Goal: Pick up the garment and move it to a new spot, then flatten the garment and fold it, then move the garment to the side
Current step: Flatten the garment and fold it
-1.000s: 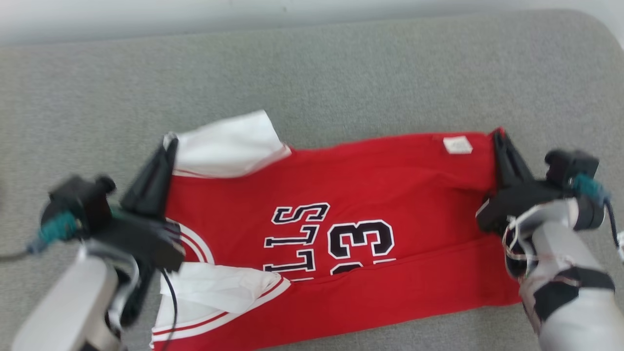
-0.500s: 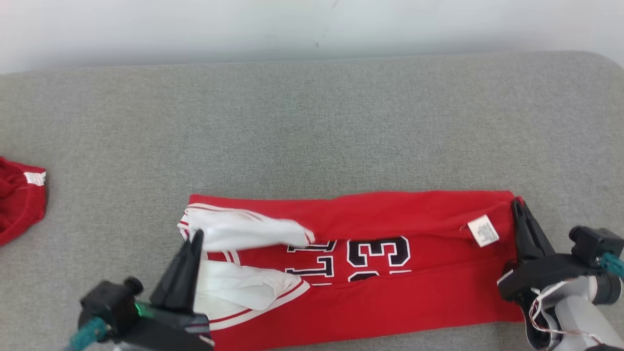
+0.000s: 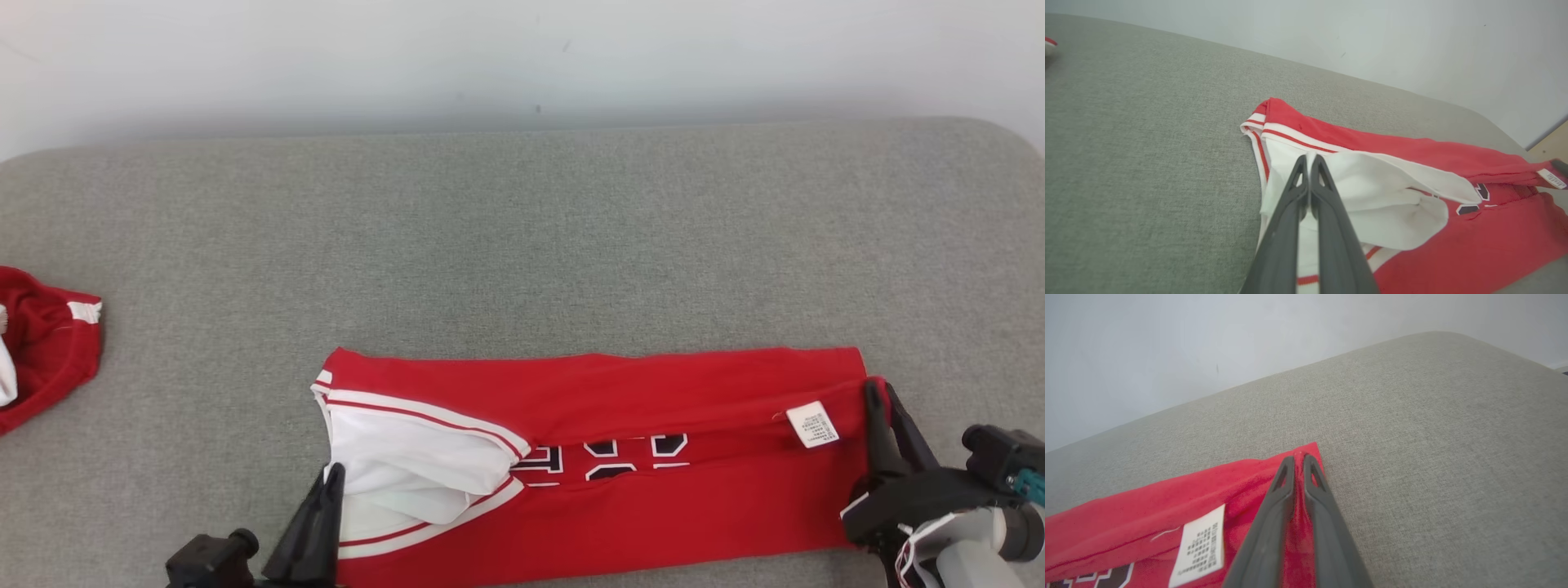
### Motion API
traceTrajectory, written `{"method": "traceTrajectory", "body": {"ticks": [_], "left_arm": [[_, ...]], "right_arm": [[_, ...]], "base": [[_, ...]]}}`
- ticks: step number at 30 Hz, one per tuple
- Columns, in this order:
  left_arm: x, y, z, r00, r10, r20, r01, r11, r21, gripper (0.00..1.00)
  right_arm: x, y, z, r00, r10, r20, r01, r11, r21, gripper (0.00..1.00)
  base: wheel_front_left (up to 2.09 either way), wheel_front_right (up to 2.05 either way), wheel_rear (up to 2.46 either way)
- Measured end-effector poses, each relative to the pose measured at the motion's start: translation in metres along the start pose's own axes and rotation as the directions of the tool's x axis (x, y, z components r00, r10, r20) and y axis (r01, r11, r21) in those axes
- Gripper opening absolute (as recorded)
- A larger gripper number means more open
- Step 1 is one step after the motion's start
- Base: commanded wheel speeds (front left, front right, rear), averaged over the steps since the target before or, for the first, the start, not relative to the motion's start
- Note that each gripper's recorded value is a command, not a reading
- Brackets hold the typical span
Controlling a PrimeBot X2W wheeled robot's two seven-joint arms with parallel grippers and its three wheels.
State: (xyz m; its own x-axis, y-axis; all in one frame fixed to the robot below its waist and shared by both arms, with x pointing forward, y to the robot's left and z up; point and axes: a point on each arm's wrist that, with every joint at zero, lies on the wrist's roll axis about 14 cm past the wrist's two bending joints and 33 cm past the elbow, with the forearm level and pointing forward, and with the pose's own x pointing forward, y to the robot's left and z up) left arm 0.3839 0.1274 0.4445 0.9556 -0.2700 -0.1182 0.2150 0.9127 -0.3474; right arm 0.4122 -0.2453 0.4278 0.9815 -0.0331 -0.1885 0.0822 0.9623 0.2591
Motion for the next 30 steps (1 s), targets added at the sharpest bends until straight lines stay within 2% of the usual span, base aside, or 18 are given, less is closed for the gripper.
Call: {"method": "traceTrajectory", "body": {"ticks": [3, 7, 12, 19, 30], "left_arm": [[-0.001, 0.005, 0.009, 0.999, 0.022, 0.036, -0.022, 1.0, 0.003, 1.0], [-0.009, 0.011, 0.019, 0.995, 0.052, 0.08, -0.053, 0.999, 0.011, 1.0], [-0.017, 0.019, 0.044, 0.983, 0.08, 0.165, -0.095, 0.991, 0.09, 1.0], [-0.031, 0.025, 0.055, 0.97, 0.12, 0.212, -0.158, 0.972, 0.173, 1.0], [-0.053, 0.047, 0.057, 0.949, 0.215, 0.23, -0.265, 0.94, 0.216, 1.0]], "right_arm": [[-0.003, 0.005, 0.001, 1.0, 0.015, 0.011, -0.015, 1.0, 0.013, 1.0], [-0.005, 0.014, 0.021, 0.996, 0.041, 0.08, -0.044, 0.998, 0.042, 1.0], [-0.014, 0.006, 0.02, 0.997, 0.029, 0.077, -0.031, 0.999, 0.024, 1.0], [-0.008, -0.004, 0.006, 1.0, -0.003, 0.013, 0.004, 1.0, -0.028, 1.0], [-0.003, -0.004, -0.038, 0.99, -0.044, -0.135, 0.039, 0.999, -0.038, 1.0]], "base": [[0.0, 0.0, 0.0], [0.0, 0.0, 0.0], [0.0, 0.0, 0.0], [0.0, 0.0, 0.0], [0.0, 0.0, 0.0]]}}
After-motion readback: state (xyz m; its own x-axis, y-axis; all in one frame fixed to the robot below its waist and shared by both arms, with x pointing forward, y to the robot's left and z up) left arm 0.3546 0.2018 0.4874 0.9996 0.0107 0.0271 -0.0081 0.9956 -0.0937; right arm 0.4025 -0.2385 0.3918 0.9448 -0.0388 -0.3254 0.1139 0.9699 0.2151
